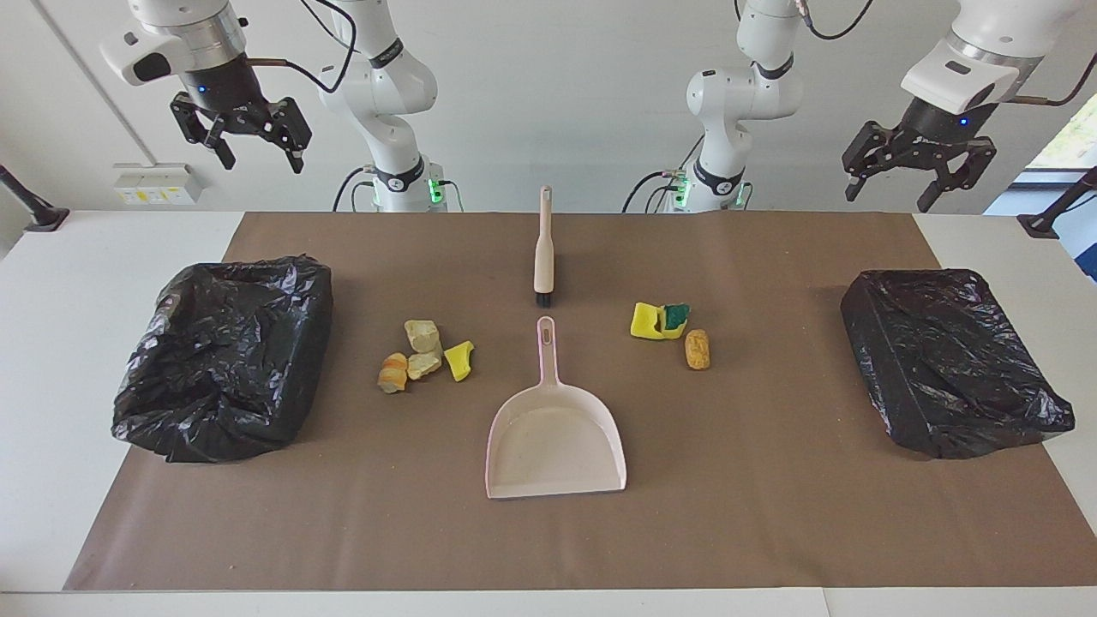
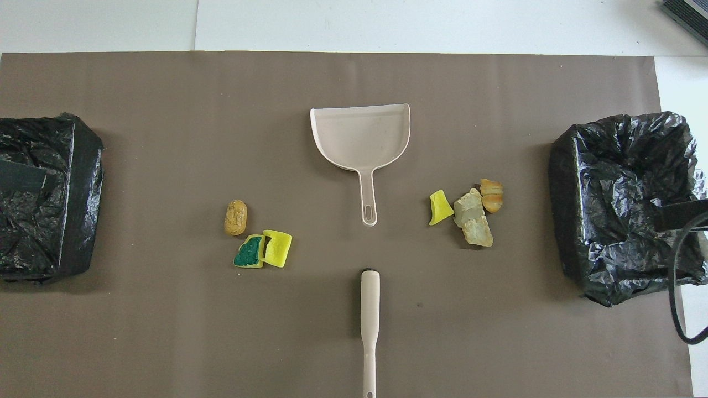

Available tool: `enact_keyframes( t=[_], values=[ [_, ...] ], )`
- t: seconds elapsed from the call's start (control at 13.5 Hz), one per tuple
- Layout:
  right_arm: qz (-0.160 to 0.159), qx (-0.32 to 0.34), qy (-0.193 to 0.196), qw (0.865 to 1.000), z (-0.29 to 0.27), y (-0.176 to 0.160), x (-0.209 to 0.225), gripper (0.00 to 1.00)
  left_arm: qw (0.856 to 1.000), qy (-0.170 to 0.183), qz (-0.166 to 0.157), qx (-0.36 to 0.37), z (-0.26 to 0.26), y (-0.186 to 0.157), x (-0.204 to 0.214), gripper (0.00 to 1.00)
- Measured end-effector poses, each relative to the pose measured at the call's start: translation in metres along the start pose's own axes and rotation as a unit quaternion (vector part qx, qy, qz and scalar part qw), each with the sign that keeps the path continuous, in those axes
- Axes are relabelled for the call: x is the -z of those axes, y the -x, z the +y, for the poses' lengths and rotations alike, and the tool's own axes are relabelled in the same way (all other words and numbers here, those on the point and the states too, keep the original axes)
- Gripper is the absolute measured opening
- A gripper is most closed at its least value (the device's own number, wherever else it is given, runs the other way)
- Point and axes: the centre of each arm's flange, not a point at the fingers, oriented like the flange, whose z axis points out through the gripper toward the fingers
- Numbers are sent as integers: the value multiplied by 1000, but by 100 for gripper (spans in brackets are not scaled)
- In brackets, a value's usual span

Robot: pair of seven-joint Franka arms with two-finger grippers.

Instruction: Sweep and dump trash in bin

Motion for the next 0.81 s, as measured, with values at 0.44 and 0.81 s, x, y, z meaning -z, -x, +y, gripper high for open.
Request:
enact_keyframes(
  t=[0.44,0.81],
  values=[
    [4,0,0,1000,0,3,4,100,1000,0,0,-2,2,0,0,100],
    [-7,3,0,1000,-2,6,-5,100,1000,0,0,-5,6,-1,0,100]
  ],
)
